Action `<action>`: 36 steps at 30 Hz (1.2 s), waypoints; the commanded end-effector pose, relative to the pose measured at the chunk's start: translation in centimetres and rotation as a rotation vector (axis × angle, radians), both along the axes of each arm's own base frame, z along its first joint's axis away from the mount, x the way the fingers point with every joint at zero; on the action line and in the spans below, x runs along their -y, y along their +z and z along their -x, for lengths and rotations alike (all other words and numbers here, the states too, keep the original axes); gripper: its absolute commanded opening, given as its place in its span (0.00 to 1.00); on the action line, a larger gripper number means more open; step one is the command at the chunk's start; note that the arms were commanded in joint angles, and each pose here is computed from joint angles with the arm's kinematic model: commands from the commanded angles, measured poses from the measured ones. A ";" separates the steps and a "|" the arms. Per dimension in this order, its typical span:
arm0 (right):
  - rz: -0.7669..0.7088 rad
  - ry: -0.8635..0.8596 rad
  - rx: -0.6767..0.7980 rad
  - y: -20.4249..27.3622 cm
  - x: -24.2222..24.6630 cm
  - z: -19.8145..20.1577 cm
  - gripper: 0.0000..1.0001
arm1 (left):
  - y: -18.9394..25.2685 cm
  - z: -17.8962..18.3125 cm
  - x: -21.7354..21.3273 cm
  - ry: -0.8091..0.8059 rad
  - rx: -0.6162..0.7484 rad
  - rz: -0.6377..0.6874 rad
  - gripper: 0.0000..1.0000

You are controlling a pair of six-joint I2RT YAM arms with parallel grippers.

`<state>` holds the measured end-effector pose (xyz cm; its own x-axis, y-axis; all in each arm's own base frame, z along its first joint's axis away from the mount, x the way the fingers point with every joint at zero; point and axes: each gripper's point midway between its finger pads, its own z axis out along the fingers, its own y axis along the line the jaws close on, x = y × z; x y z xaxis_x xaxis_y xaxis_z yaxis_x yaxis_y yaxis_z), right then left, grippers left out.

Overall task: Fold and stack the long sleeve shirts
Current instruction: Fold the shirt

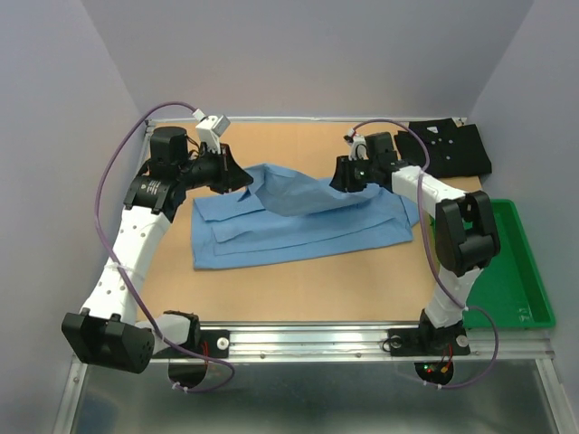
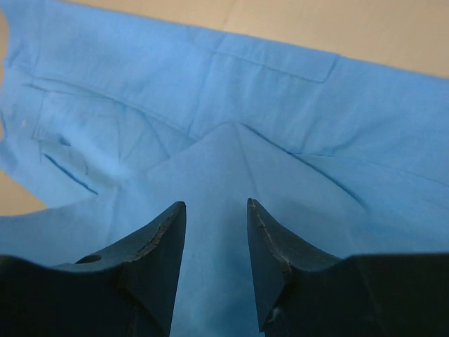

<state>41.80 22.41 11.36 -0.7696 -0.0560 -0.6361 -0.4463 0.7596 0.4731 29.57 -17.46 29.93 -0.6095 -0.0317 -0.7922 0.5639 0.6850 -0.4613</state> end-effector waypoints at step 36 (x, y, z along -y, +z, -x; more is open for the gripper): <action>0.018 -0.069 -0.186 -4.9 4.0 3.1 0.34 | 5.9 4.3 5.3 -0.235 0.118 0.222 0.00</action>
